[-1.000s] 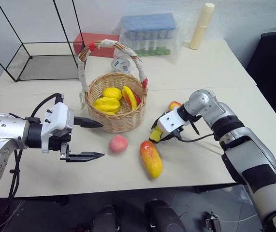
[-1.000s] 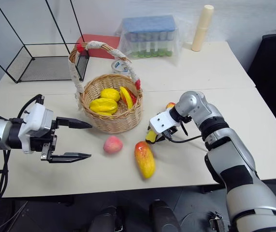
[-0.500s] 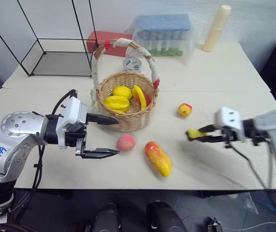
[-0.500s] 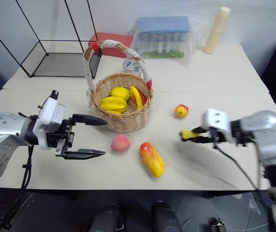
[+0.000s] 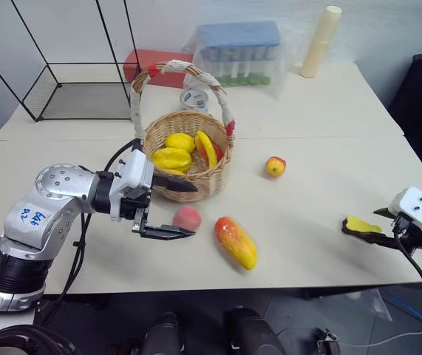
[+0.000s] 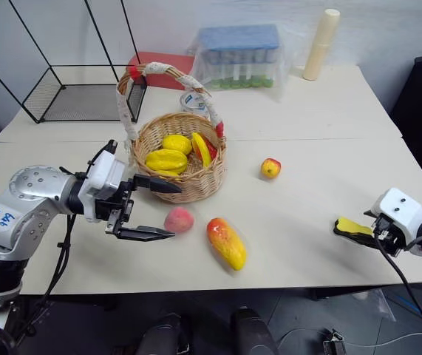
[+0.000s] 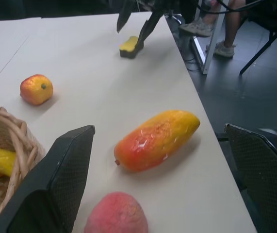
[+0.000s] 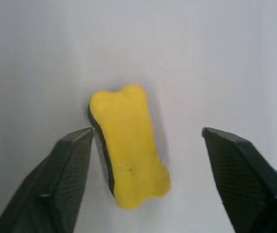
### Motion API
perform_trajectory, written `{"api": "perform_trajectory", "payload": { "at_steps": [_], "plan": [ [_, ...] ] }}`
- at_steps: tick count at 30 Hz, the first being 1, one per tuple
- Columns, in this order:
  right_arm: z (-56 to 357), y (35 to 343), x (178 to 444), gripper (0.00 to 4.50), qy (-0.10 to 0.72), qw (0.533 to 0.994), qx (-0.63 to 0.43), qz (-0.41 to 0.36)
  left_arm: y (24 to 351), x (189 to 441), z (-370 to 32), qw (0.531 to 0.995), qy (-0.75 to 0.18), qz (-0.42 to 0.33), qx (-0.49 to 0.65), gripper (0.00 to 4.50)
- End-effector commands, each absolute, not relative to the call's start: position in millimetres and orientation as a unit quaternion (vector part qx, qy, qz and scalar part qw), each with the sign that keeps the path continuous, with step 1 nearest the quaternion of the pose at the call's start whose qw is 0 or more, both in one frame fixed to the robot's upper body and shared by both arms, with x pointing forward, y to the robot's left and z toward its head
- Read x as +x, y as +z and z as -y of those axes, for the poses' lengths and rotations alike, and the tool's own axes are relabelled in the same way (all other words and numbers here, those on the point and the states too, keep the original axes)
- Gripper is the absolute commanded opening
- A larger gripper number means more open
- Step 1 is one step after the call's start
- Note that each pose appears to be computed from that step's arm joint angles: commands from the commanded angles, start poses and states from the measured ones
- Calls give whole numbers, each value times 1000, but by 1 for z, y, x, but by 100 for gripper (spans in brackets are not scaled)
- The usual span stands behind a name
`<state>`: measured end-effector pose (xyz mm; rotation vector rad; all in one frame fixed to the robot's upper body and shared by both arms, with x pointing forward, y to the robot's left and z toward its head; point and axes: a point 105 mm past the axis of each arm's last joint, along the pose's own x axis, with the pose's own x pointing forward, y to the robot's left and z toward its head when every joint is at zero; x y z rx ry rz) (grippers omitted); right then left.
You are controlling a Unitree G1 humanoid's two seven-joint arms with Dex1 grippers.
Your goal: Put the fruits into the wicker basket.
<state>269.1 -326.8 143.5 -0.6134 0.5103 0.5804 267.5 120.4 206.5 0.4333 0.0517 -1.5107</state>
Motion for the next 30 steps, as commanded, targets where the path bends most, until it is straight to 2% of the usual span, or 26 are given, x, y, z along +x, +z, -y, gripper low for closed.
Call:
{"api": "perform_trajectory", "payload": {
  "at_steps": [1,4,9,11,13,16,24,27,30],
  "plan": [
    [303,183,262,447,312,888,-287,-178,201,271,-135,716,-661,-41,222,450],
    [259,211,247,447,385,892,-195,-135,185,268,-144,725,-648,-77,221,450],
    [192,242,208,447,522,839,-122,-93,163,265,-143,749,-621,-104,207,450],
    [177,250,198,447,550,825,-107,-76,157,276,-143,782,-582,-99,198,450],
    [168,255,193,447,563,818,-100,-67,150,280,-141,801,-559,-99,190,450],
    [158,262,189,447,573,812,-95,-56,133,277,-138,803,-551,-106,202,450],
    [154,256,191,447,567,816,-97,-65,119,296,-129,847,-496,-74,177,450],
    [154,256,193,450,566,817,-94,-63,124,297,-125,850,-503,-62,144,392],
    [153,257,194,450,563,819,-91,-59,123,294,-125,845,-511,-65,147,309]
  ]
}}
